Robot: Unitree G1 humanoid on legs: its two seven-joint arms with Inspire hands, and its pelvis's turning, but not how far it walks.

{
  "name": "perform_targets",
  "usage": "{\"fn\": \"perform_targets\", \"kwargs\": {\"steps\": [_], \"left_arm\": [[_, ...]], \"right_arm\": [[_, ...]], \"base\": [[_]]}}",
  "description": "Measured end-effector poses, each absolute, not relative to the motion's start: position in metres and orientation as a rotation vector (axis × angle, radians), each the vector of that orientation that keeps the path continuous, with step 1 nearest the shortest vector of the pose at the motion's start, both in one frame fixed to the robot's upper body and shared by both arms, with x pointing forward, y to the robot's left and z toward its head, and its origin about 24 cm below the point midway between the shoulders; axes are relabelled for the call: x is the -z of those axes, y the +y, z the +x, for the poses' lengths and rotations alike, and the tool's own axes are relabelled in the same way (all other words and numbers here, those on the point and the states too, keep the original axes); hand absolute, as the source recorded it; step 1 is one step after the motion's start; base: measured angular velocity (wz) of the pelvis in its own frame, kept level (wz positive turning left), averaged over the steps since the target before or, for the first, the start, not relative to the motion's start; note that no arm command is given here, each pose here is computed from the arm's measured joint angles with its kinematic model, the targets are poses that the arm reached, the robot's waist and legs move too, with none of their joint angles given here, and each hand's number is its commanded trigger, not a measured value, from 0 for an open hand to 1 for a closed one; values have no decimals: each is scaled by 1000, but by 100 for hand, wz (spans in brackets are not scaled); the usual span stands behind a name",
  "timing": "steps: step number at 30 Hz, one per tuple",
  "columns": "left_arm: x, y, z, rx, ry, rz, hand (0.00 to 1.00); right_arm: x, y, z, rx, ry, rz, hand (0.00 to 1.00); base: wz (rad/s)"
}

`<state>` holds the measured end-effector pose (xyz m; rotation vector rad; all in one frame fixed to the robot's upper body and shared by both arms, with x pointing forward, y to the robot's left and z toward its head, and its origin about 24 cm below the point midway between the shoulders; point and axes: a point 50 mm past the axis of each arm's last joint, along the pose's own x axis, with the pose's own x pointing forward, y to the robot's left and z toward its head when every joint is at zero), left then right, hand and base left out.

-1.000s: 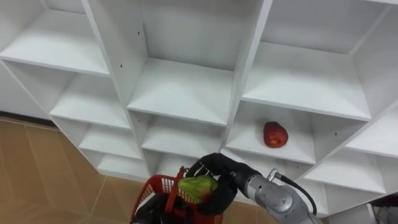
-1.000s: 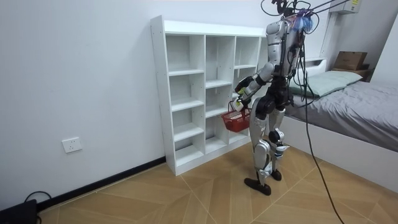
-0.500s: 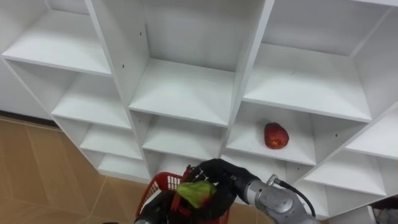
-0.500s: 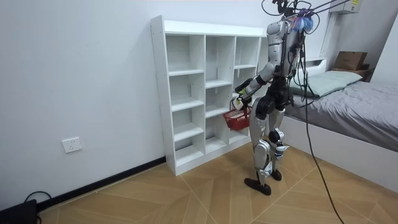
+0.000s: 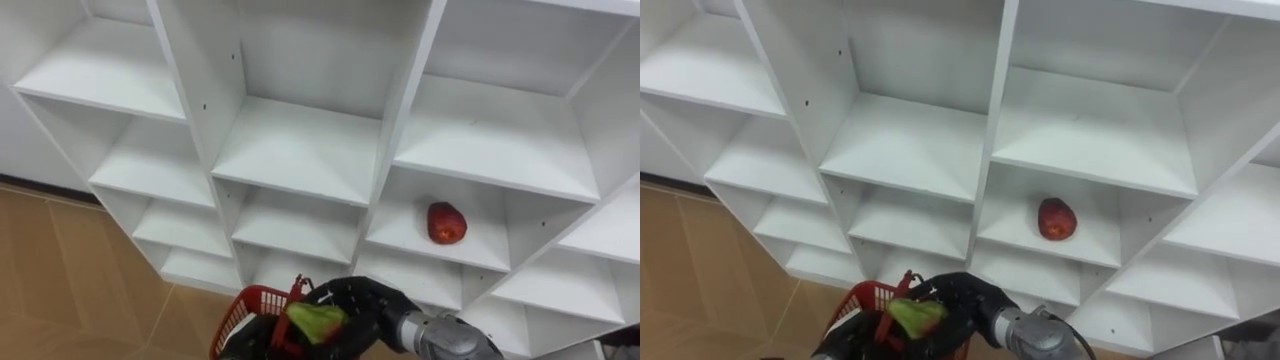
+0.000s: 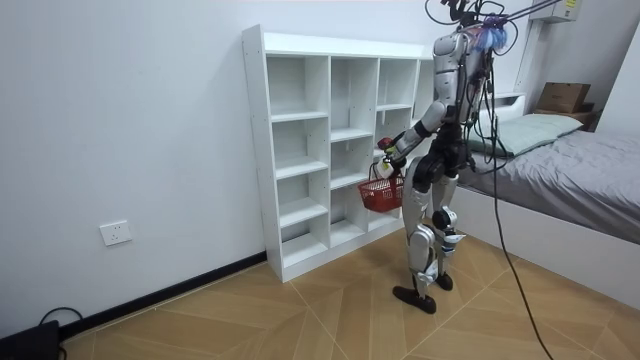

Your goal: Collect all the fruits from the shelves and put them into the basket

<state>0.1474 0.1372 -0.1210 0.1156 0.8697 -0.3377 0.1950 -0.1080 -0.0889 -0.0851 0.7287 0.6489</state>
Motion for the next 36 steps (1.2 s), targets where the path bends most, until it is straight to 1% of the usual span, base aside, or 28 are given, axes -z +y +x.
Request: {"fn": "perform_targets", "kwargs": {"steps": [15,23,28,36], "left_arm": [[123,139,143,327,881,117,100],[121,150,147,262,870,121,100],[111,154,155,244,815,139,100],[109,159,157,214,799,158,100]], "right_arm": [[90,-117,196,-596,736,-105,100],[89,-132,200,-508,728,-106,100],[90,-136,200,-469,729,-101,100],[92,-138,197,-413,735,-69,100]], "base": [[0],[0],[0],[0]]}}
